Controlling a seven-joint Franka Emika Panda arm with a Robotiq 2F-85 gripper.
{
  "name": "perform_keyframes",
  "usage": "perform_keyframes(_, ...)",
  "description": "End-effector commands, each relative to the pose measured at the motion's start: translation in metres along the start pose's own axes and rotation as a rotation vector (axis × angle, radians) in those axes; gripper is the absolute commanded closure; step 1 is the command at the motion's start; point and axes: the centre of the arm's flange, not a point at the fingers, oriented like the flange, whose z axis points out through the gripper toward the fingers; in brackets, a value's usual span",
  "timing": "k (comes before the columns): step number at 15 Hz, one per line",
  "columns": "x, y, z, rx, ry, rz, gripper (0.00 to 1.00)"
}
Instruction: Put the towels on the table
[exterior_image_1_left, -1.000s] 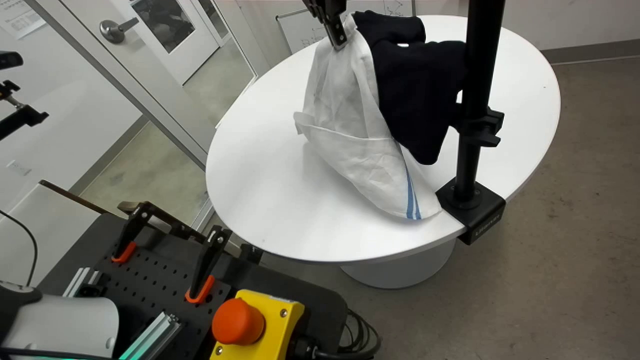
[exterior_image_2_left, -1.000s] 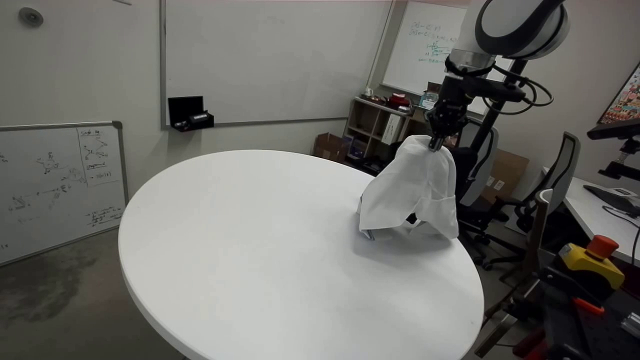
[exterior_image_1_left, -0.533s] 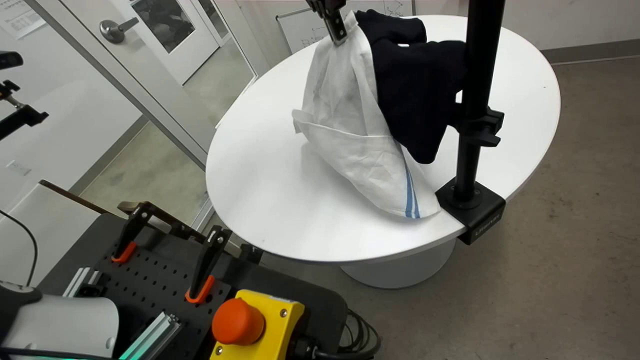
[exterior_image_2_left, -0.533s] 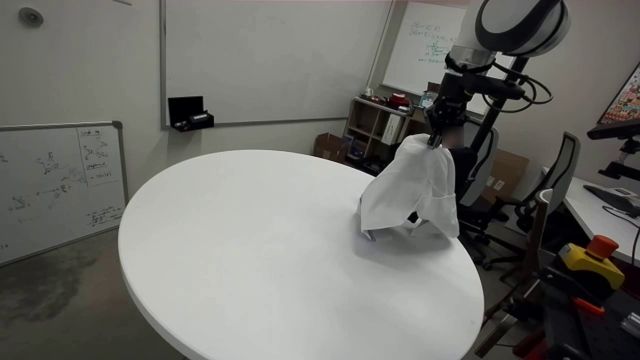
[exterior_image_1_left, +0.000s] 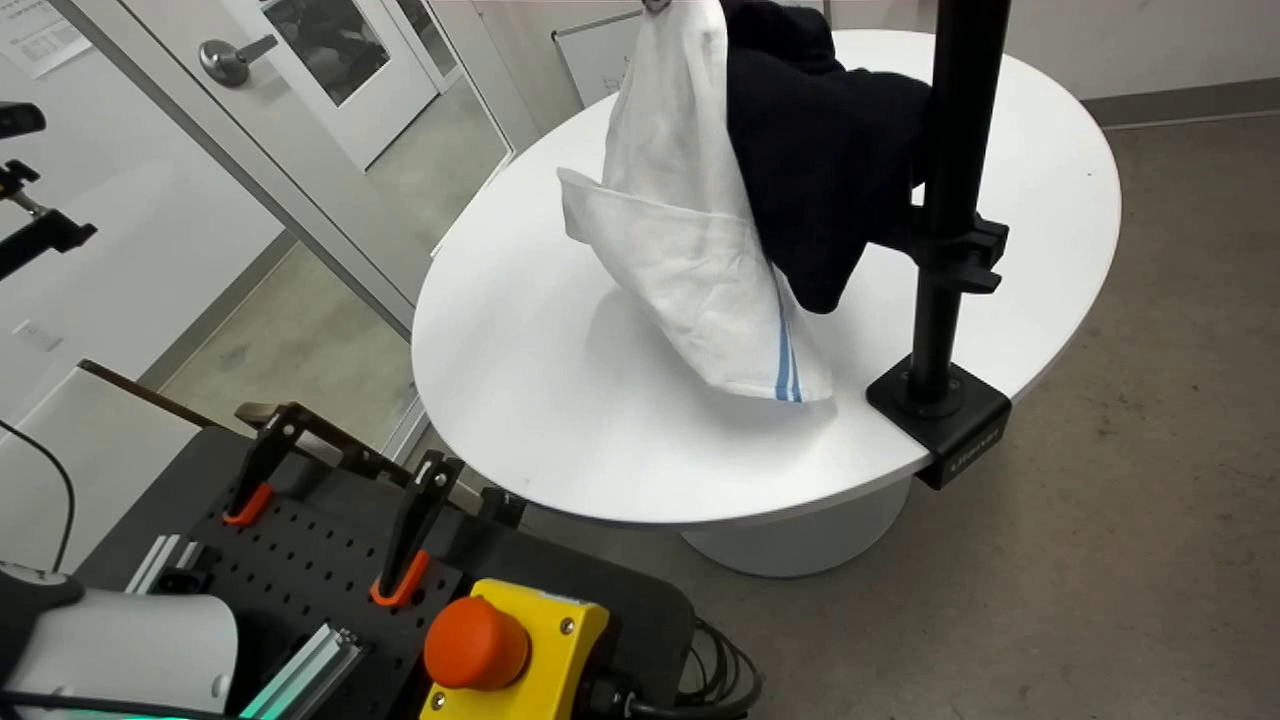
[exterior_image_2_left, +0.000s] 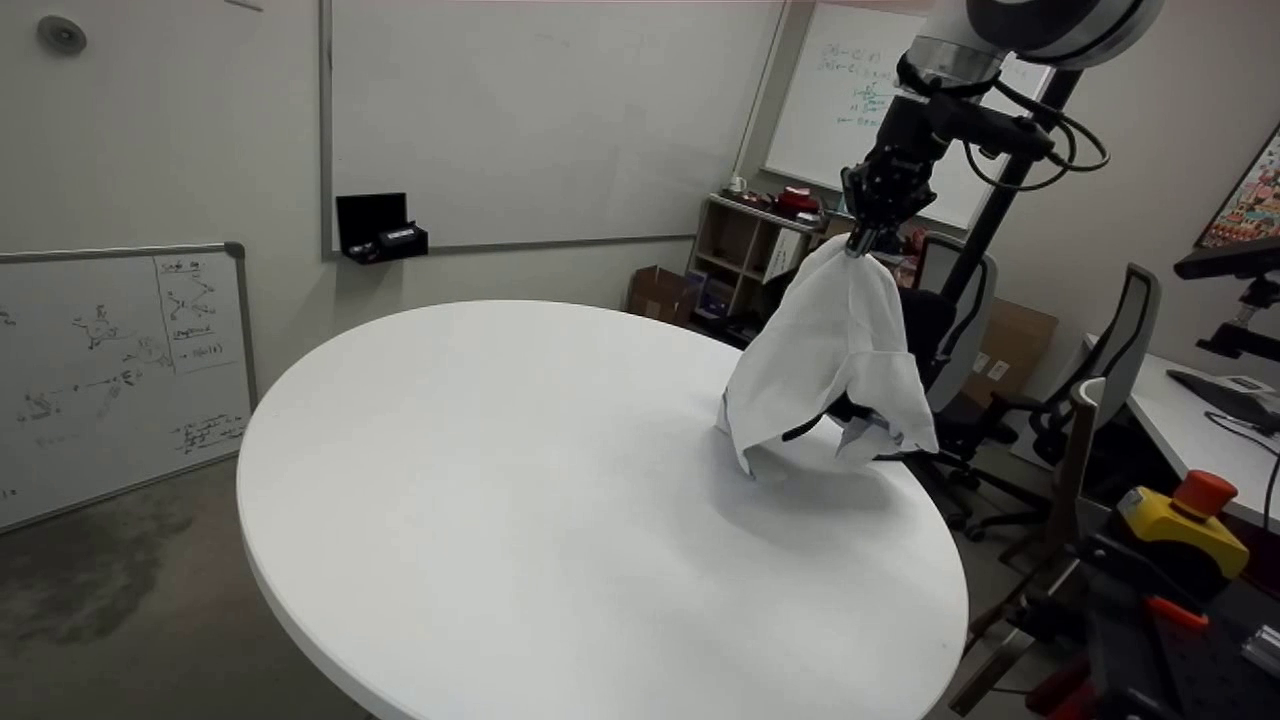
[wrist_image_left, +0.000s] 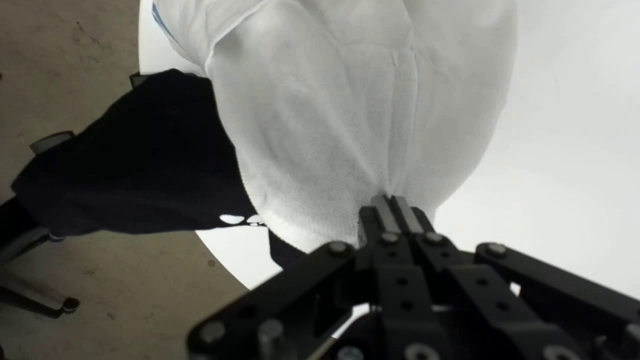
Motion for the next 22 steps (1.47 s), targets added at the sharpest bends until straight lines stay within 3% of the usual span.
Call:
perform_keyframes(1,-0.003,-0.01,-0.033,0.045,0.041,0.006,1.0)
perform_keyframes(12,-0.006,-0.022,-0.115,0.15,0.189,0.0,1.0)
perform_keyframes(22,-0.042,-0.086,-0.25,0.387,0.5,-0.182,1.0)
